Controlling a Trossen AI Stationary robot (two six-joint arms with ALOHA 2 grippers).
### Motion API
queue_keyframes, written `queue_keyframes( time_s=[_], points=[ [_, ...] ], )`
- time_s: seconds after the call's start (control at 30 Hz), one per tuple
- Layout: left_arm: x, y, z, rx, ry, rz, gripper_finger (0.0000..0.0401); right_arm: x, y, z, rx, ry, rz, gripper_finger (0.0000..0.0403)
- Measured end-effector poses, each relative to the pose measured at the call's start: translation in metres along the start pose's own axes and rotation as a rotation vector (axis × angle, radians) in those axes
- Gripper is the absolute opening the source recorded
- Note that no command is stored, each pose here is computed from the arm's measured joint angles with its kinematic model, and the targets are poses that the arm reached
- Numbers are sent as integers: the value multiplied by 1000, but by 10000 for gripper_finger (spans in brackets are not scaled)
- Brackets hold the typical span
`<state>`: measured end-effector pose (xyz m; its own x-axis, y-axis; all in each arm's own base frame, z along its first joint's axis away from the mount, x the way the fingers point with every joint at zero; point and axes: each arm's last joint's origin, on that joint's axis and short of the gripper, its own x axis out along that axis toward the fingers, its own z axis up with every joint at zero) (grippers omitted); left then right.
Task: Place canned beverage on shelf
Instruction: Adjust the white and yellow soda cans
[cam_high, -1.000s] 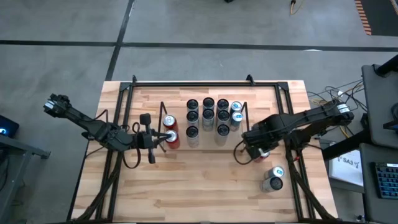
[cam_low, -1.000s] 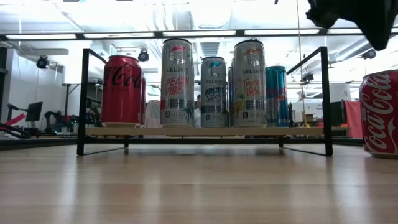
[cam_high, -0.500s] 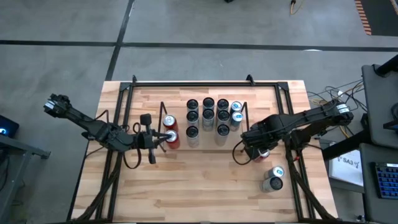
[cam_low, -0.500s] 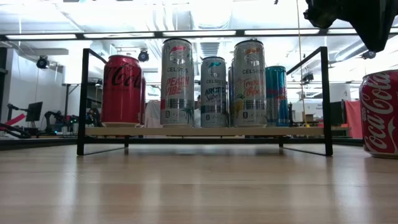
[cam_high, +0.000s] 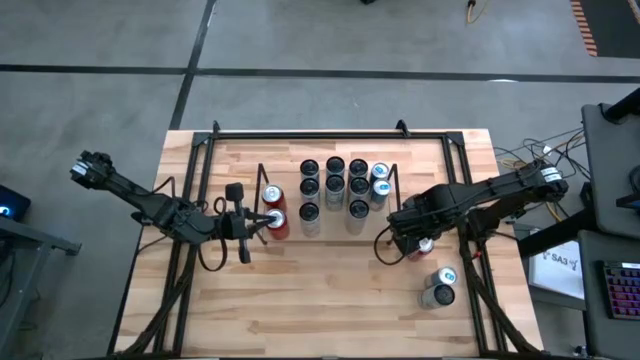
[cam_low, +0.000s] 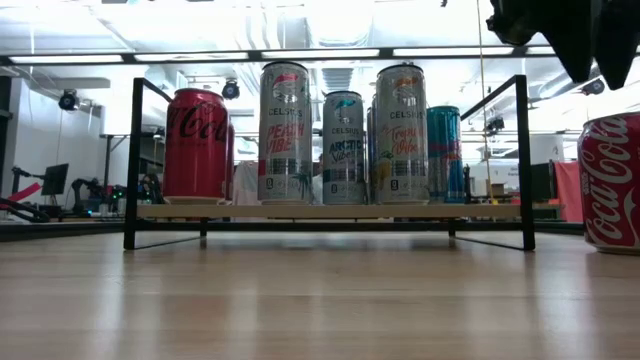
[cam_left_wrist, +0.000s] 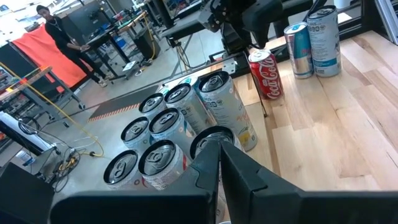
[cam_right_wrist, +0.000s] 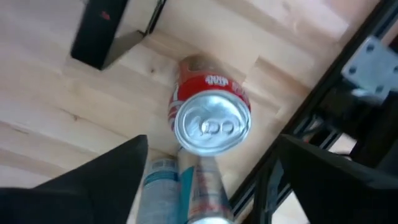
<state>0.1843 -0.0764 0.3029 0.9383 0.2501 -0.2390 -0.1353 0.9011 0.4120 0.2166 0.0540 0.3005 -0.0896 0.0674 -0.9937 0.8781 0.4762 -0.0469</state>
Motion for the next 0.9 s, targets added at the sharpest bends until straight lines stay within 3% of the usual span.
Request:
queue_keyframes(
  time_s=[0.13,0.53,0.77,0.9],
  points=[
    [0,0,0,0,0,0,0,0,0,2,11,-74,-17,367],
    [0,1,3,-45,-25,6,0,-14,-4,0,-17,-93,-4,368],
    [5,0,4,-64,-33,19,0,-34,-6,3,-145,-290,50,365],
    [13,-3,3,-57,-20,31,0,-44,-3,5,-207,-419,121,342]
  ],
)
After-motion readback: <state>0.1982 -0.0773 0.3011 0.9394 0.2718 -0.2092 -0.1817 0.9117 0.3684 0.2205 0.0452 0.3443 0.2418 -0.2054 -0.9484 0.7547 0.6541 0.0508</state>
